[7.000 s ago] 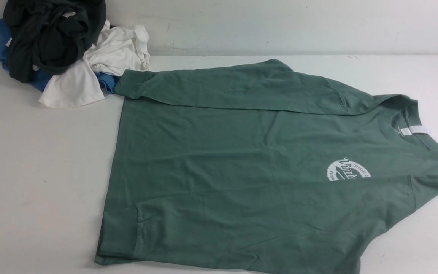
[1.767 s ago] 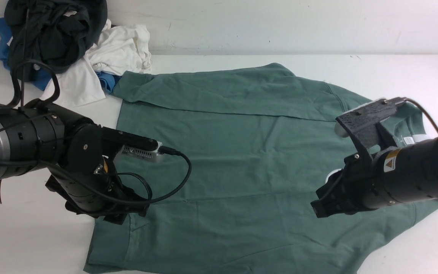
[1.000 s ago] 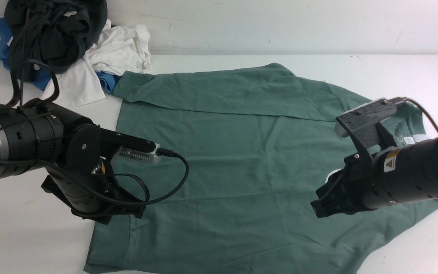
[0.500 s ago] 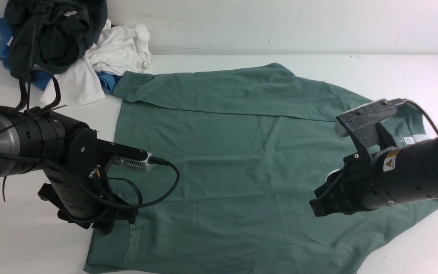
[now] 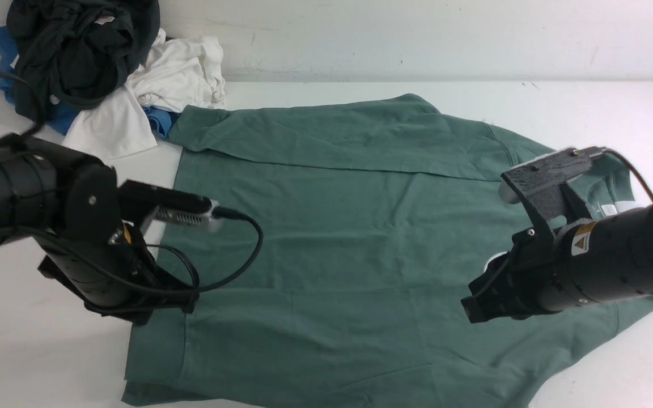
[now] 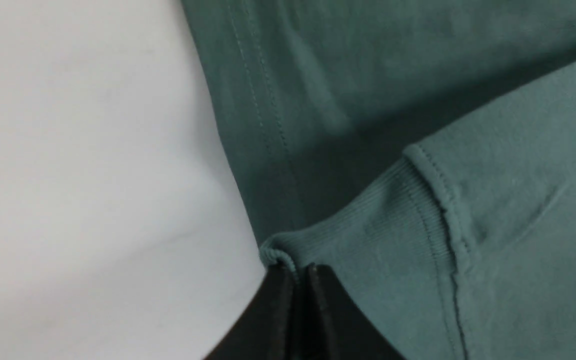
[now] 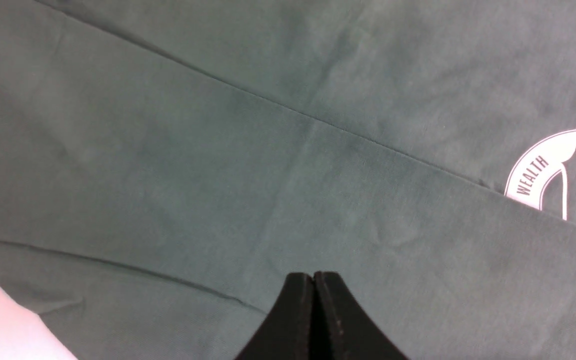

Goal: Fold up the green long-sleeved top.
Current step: Use the left arm to drag and place the cuff at the centered position on the left edge of the fabric

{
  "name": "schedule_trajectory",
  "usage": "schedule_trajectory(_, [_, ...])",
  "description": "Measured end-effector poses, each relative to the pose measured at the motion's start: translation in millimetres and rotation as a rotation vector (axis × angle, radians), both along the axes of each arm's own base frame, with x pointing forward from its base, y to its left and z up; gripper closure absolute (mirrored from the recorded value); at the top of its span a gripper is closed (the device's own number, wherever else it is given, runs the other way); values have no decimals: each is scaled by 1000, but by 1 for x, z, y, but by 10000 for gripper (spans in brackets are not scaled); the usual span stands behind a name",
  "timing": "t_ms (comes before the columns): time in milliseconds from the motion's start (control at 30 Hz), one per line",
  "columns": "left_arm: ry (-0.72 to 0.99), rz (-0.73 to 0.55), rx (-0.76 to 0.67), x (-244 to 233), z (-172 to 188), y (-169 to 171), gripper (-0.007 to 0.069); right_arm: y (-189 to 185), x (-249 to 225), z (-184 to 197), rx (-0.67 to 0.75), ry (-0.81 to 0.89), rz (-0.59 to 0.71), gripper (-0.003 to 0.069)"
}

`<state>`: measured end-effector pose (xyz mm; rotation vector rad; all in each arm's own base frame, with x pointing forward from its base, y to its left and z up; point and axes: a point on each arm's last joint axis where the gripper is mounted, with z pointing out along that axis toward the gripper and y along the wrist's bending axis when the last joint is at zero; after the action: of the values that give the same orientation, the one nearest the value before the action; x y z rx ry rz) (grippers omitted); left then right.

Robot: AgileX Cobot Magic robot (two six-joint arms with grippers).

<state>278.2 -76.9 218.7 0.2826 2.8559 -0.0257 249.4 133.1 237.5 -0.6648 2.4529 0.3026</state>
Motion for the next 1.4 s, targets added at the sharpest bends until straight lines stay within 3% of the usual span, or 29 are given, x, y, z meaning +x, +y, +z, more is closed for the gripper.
schedule_trajectory(200, [-228,-81,-38,5,80,-2,622,0,0,0,-16,-13,27,669])
schedule_trajectory(367, [-328,-142,11,37,103,-8,622,0,0,0,-17,-15,30,669])
schedule_trajectory(567, [-323,-167,115,105,55,-19,622,-1,1,0,-33,-25,40,669])
schedule_trajectory(767, [-274,-65,190,169,-5,-27,597,-2,1,0,-51,-33,51,669])
schedule_trajectory(833, [-251,-50,206,176,-10,-27,570,-2,1,0,-52,-34,53,669])
schedule_trajectory(900, [-219,-31,227,184,-10,-27,491,-2,1,0,-58,-39,64,669])
schedule_trajectory(1100, [-283,-10,226,197,30,-22,311,-1,2,0,-64,-53,75,669])
schedule_trajectory(1267, [-219,4,151,199,27,-20,286,-1,2,0,-63,-58,74,669])
schedule_trajectory(1400, [-61,13,141,205,-26,-20,283,-2,2,0,-63,-56,74,669])
